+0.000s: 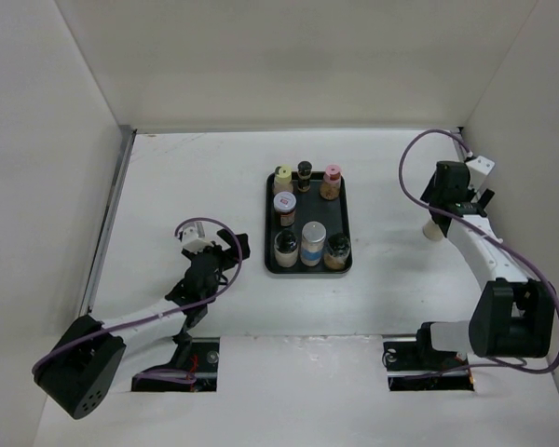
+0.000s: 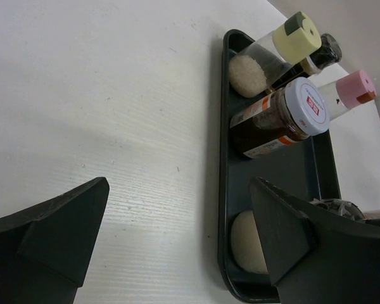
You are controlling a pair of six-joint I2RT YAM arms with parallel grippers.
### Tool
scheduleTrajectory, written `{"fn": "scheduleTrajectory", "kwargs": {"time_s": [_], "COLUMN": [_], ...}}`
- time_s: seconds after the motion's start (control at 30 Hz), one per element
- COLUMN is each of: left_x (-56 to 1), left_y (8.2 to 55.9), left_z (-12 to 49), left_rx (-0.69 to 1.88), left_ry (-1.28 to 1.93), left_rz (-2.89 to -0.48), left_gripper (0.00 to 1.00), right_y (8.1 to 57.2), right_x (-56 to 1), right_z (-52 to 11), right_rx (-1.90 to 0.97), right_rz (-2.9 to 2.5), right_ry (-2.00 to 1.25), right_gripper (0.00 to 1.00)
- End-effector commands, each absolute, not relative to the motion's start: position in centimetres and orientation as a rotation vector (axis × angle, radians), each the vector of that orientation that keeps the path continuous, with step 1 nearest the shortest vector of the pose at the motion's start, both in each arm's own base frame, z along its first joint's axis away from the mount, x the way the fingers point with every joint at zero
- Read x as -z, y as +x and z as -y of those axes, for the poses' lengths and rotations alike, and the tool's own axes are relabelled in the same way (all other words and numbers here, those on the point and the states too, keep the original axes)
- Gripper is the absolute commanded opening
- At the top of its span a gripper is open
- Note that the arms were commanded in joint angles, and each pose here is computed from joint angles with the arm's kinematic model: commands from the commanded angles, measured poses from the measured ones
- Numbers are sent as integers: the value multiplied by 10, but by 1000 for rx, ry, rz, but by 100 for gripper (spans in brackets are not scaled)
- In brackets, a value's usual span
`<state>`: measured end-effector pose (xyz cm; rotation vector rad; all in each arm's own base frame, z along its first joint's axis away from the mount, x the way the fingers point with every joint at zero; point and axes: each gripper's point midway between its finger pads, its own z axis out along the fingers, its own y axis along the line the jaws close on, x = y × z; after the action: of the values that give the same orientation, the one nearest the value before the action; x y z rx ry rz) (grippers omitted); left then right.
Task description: Organize the condiment bottles
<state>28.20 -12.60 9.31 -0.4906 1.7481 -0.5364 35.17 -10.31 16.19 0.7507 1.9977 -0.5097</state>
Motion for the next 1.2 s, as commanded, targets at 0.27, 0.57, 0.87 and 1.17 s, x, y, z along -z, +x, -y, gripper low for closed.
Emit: {"fn": "scheduleTrajectory", "kwargs": {"time_s": [0.27,0.57,0.87,1.17], "left_x": [-102,-102,-94,-84], "left_y": [289,289,291,294], "left_z": [124,123,123,116], "left_rx": [532,529,509,476], "left_ry": [-503,-504,-503,-519], "left_rz": [-1714,-1713,-1734,-1753], "left_gripper": [95,95,95,95], "right_y": [369,373,379,408], "right_x": [-136,-153,-228,-270], "right_z": [101,113,67,-83], "right_rx": [453,499,318,-1], "right_rz": [-2036,-1929,-1808,-1836], "right_ry": [793,818,709,395], "right_gripper": [97,67,64,65]}}
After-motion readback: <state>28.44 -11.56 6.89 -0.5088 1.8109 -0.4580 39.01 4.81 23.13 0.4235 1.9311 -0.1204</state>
